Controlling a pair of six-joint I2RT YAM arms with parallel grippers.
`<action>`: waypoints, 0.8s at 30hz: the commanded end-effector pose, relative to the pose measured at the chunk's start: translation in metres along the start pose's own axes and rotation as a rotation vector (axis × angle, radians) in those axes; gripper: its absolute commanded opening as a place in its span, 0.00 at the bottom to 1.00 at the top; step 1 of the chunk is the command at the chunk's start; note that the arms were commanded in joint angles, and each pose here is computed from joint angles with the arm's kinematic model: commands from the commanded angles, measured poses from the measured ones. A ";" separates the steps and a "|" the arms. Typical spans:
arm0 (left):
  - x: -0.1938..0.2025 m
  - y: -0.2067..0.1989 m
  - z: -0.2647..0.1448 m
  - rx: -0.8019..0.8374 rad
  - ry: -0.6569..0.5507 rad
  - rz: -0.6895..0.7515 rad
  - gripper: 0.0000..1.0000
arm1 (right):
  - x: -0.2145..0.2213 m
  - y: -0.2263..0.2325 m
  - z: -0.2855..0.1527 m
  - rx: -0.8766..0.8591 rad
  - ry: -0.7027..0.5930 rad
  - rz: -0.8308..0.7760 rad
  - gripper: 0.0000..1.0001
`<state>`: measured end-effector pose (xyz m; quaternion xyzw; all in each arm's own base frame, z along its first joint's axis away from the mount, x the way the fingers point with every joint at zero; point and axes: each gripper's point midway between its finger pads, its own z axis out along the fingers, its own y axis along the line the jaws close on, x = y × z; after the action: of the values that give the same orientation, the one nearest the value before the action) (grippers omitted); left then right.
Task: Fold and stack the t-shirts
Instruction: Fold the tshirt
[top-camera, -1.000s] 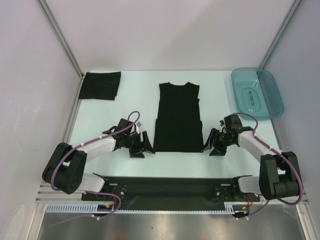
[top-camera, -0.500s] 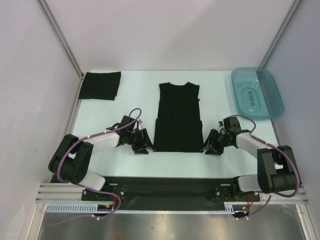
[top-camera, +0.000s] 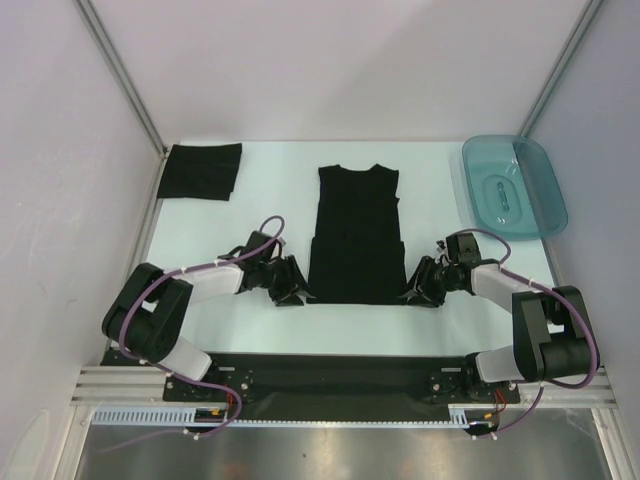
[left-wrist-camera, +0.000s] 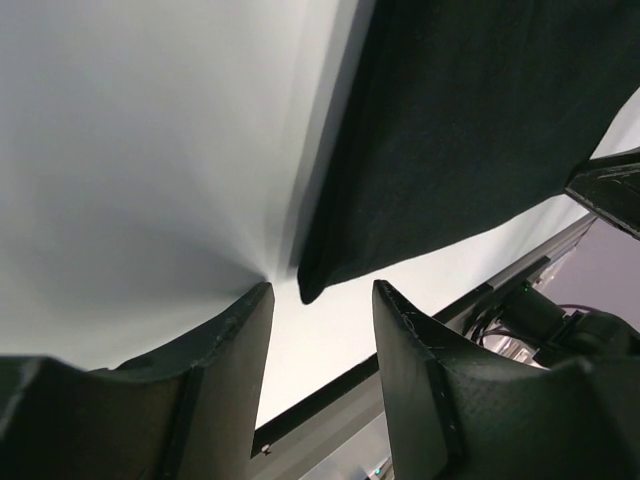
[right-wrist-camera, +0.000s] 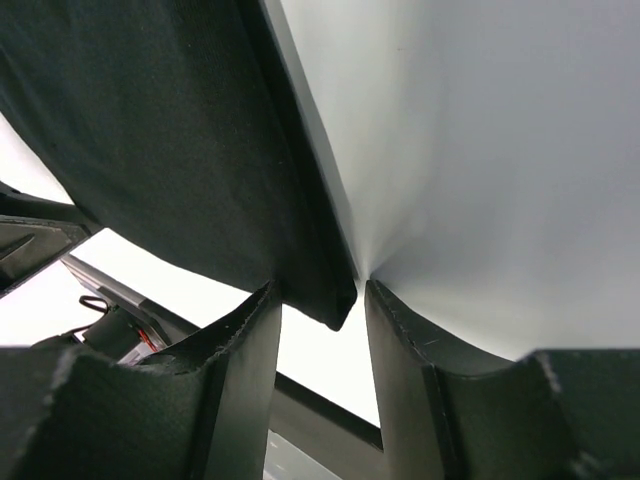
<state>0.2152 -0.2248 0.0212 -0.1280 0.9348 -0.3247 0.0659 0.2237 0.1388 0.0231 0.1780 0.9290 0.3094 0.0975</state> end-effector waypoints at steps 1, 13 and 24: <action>0.005 0.019 0.012 -0.091 -0.001 -0.022 0.51 | -0.005 -0.009 0.004 0.036 -0.024 -0.004 0.44; 0.006 0.027 0.019 -0.122 -0.019 -0.042 0.38 | -0.003 -0.012 0.008 0.042 -0.025 -0.002 0.39; 0.001 0.029 0.018 -0.147 -0.030 0.001 0.21 | 0.005 -0.019 0.005 0.073 -0.023 0.005 0.40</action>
<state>0.2148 -0.2330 0.0117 -0.1424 0.9357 -0.3178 0.0567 0.2263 0.1406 0.0199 0.1838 0.9263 0.3128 0.1020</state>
